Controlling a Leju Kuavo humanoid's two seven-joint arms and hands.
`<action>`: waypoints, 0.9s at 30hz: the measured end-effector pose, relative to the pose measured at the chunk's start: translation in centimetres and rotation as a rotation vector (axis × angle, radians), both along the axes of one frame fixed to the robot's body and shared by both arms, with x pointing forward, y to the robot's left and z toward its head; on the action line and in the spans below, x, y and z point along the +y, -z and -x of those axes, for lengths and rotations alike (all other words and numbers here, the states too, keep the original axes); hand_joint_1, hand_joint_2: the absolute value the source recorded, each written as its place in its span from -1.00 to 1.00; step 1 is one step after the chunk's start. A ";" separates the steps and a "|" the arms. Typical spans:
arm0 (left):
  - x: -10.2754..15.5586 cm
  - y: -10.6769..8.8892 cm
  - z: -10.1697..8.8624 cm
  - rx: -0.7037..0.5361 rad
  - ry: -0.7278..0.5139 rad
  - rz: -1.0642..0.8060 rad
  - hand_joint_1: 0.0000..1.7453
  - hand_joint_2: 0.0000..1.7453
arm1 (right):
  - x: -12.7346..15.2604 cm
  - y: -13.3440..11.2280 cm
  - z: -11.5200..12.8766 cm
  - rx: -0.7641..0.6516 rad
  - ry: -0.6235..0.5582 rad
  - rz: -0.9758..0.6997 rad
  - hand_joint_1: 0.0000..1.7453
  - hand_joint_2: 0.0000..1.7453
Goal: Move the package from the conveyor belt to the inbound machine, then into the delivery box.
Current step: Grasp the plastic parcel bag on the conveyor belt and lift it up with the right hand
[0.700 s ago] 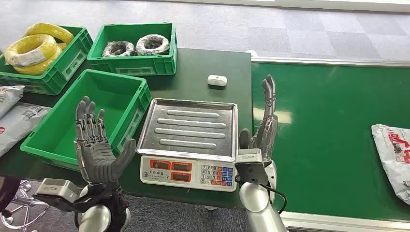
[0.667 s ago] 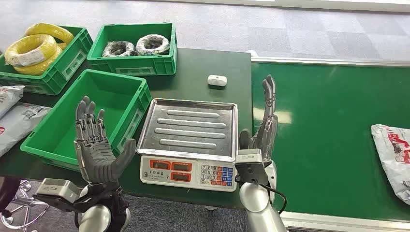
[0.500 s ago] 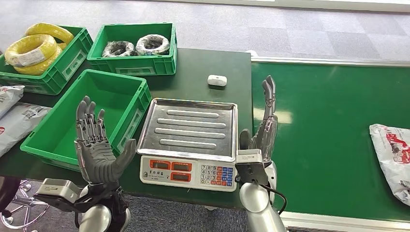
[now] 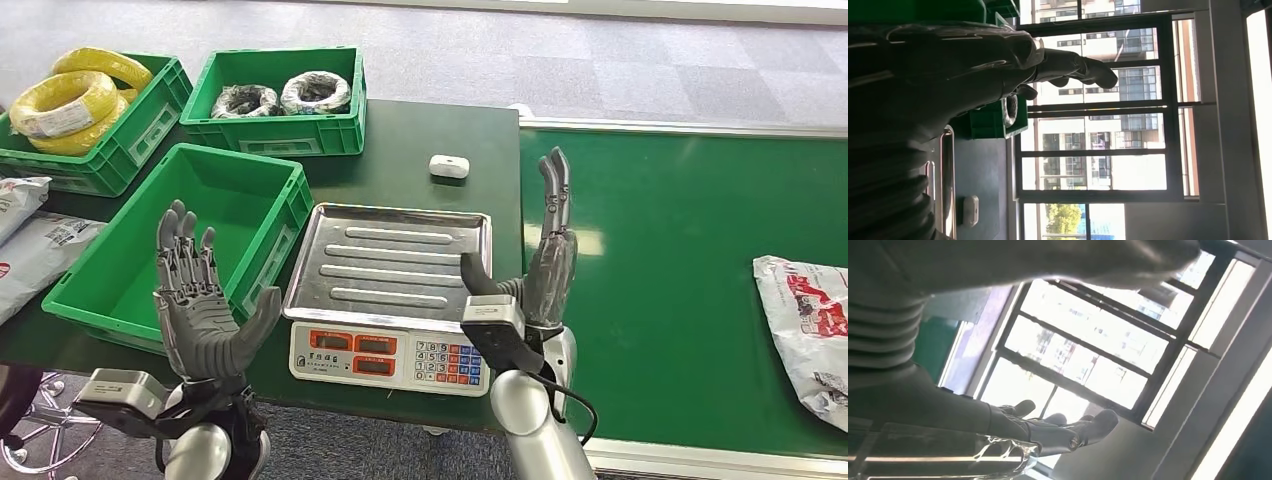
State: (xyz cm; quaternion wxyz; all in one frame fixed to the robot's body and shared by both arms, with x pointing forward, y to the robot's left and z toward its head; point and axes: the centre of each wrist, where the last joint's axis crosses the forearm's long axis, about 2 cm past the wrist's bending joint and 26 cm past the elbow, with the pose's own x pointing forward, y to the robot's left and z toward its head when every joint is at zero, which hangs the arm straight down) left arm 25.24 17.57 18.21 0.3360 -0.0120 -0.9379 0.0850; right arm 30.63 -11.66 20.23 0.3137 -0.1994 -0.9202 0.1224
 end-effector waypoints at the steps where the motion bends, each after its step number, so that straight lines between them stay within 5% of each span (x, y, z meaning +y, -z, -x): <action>1: 0.0 0.0 0.0 0.001 0.001 0.001 -1.00 1.00 | -0.1 -0.3 -0.3 -0.004 0.052 0.058 -1.00 1.00; 7: 0.1 0.1 0.0 0.007 0.009 0.009 -1.00 1.00 | -3.9 -2.4 -4.2 0.006 0.406 0.360 -1.00 1.00; 19: 1.3 0.8 0.5 0.035 -0.013 0.035 -1.00 1.00 | -21.3 -5.7 -14.3 0.229 0.893 0.707 -1.00 1.00; 27: 1.9 1.2 0.8 0.052 -0.034 0.053 -1.00 1.00 | -31.7 -6.2 -15.4 0.498 1.052 0.789 -1.00 1.00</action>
